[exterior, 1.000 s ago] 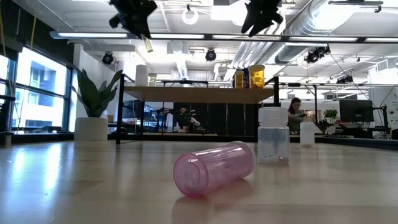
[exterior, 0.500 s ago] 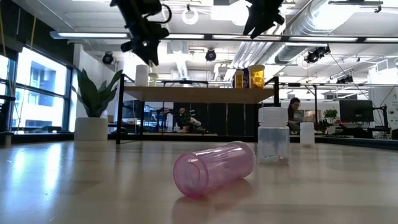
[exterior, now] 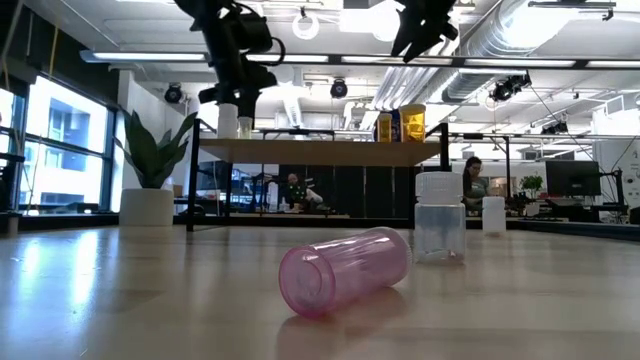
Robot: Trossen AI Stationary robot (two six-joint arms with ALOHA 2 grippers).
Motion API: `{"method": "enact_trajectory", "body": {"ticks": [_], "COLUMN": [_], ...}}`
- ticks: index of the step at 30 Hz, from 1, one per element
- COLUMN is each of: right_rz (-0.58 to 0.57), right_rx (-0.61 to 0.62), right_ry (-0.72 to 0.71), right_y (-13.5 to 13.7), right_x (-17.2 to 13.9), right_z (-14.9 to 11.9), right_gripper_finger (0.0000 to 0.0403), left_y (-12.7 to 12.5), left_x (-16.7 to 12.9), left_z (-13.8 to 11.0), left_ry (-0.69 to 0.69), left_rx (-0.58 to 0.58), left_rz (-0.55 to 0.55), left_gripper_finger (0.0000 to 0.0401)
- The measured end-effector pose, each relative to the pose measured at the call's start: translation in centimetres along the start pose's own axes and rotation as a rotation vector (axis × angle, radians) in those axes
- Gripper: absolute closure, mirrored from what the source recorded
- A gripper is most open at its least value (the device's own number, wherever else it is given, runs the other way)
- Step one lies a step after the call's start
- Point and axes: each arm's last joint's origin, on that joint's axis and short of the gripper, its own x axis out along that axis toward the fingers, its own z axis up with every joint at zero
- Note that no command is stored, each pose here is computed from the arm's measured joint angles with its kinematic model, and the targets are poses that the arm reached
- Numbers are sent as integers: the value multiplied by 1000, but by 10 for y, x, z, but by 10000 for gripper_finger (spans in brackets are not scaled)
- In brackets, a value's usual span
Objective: Pick and place medicine bottles onto shelf by color
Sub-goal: Put the small yellow pill bottle on the shelf
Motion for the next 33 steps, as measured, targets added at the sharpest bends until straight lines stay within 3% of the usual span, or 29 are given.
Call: {"method": "enact_trajectory", "body": {"ticks": [24,33], "right_rz": [-3,-5], "right_rx": [-8,8], "right_ry": [34,46], "right_y": [0,0], "right_x": [0,0], "right_z": [-3,-5], "right_gripper_finger": [206,206], "left_y": [0,0], "left_x": [1,1], "left_z": [-4,-3], "left_ry": [43,41], "left_rx": [9,9], "left_rz": [-9,-2], "left_gripper_finger": [287,255]}}
